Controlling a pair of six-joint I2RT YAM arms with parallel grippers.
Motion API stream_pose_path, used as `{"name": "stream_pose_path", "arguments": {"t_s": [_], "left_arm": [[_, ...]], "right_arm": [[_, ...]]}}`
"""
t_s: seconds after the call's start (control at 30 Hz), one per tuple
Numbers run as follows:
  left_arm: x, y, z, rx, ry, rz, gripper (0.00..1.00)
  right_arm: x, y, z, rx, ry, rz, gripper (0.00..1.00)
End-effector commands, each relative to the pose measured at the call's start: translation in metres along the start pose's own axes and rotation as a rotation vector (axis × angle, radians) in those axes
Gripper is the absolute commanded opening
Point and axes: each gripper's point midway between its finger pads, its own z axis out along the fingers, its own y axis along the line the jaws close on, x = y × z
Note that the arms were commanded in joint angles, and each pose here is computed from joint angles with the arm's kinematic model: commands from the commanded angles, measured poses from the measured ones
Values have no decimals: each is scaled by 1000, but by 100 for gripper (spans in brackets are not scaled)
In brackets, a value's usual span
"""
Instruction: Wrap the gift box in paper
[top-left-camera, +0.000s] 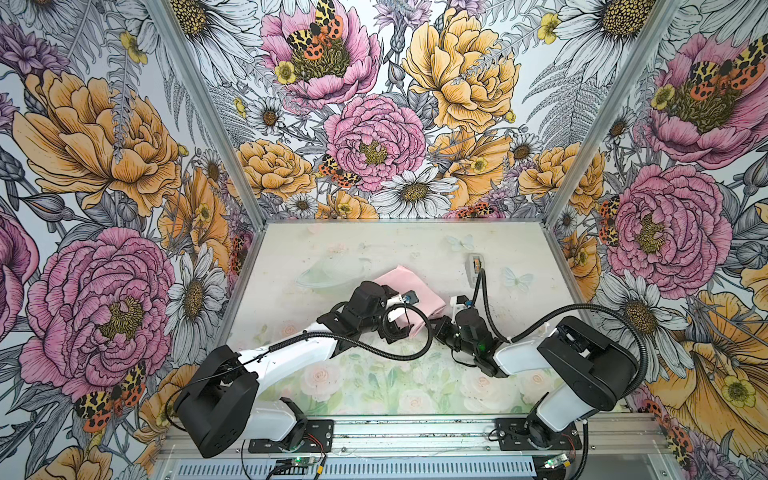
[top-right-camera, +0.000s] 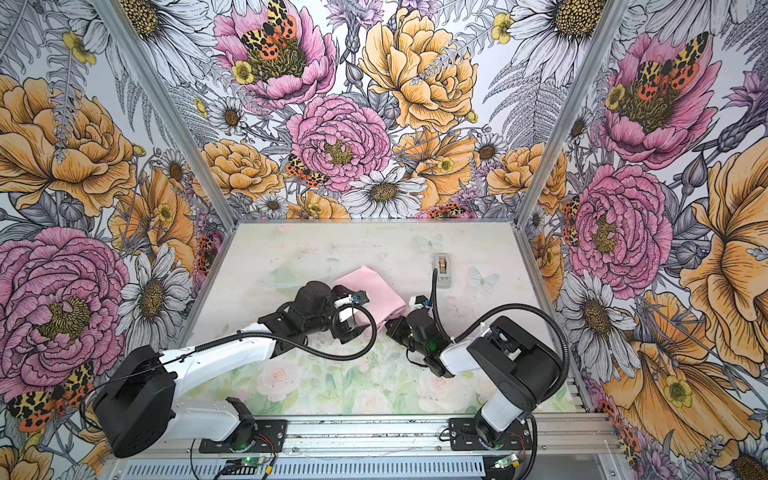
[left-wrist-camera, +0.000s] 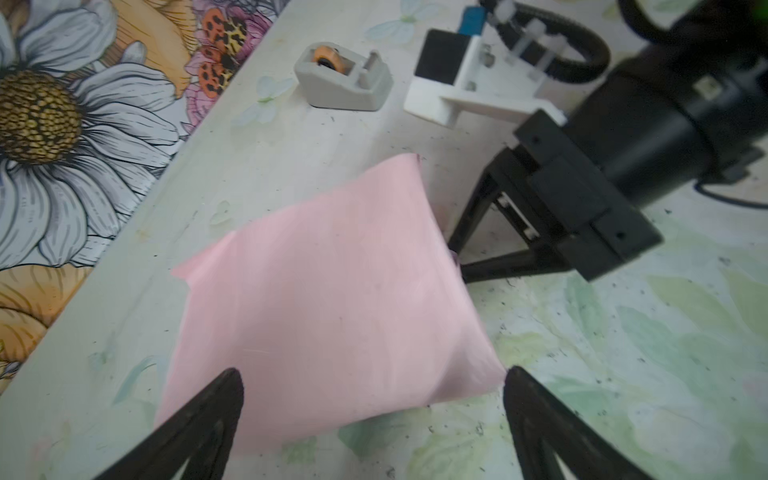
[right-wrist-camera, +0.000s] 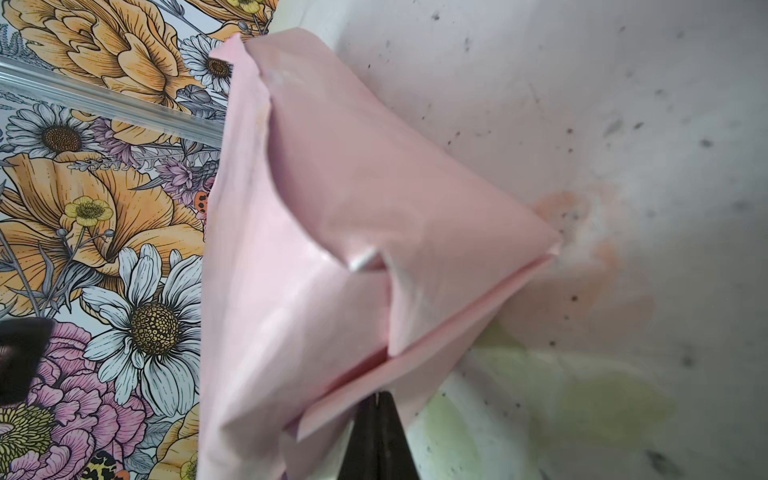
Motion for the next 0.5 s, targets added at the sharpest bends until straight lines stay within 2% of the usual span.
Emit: {"name": "stream_pose_path", "arguments": {"t_s": [0.0,0.23,0.47], "left_arm": [[-22,-10,3,35,-93,103,99],[-25,-17,28,-43,-76,128,99],[-9,-17,50,-104,4,128,99]], "right_arm": [[0,4,2,-22,-6,-15,3],[-1,4,2,-23,-6,-17,0],[-1,4,1,-29,-7,-16,0]]}}
